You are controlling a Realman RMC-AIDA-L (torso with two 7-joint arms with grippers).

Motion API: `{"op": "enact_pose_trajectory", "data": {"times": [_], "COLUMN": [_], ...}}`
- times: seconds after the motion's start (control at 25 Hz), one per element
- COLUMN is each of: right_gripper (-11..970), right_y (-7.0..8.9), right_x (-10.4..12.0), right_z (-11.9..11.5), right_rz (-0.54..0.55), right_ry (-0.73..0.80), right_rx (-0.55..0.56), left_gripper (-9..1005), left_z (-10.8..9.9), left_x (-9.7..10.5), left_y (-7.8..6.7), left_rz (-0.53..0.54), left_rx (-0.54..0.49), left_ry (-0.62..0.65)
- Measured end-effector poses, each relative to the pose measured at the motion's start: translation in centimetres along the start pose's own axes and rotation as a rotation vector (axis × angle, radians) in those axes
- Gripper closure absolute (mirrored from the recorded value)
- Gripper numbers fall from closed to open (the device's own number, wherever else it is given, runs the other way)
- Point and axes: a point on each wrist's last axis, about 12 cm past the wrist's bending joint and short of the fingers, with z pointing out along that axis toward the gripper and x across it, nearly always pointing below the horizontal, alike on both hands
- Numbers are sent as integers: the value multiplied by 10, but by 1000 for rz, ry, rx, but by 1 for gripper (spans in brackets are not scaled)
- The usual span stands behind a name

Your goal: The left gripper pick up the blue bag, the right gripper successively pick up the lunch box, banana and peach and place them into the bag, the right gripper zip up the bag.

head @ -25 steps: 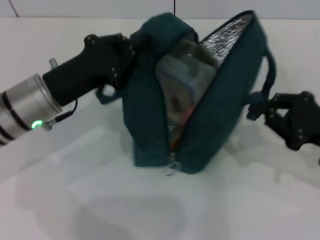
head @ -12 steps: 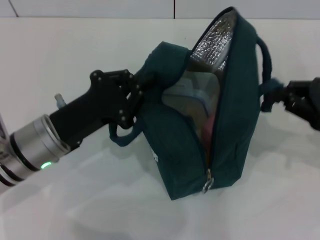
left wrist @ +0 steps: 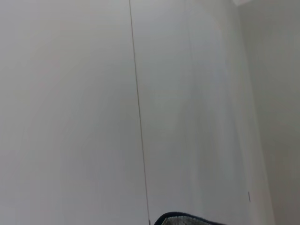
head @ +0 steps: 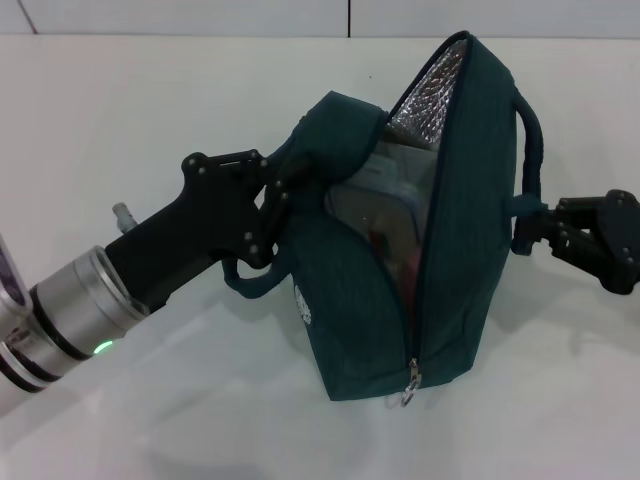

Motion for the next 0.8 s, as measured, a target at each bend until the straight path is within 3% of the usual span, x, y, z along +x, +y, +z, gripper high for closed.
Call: {"op": "enact_pose_trajectory", "data": {"times": [0.16, 0.6, 0.8], "right_gripper": [886, 716, 515], "right_y": [3, 9, 13], "right_x": [3, 4, 4], "right_z": [-5, -18, -32], "right_rz": [0, -81, -131], "right_ry": [-1, -43, -139], "right_rx": [5, 13, 82], "left_gripper": [951, 951, 951], "left_z": [0, 3, 3], "left_x": [0, 0, 0], "left_y": [-1, 0, 0], "left_rz": [-1, 2, 3], "left_rx": [2, 9, 10], "left_ry": [0, -3, -3]}}
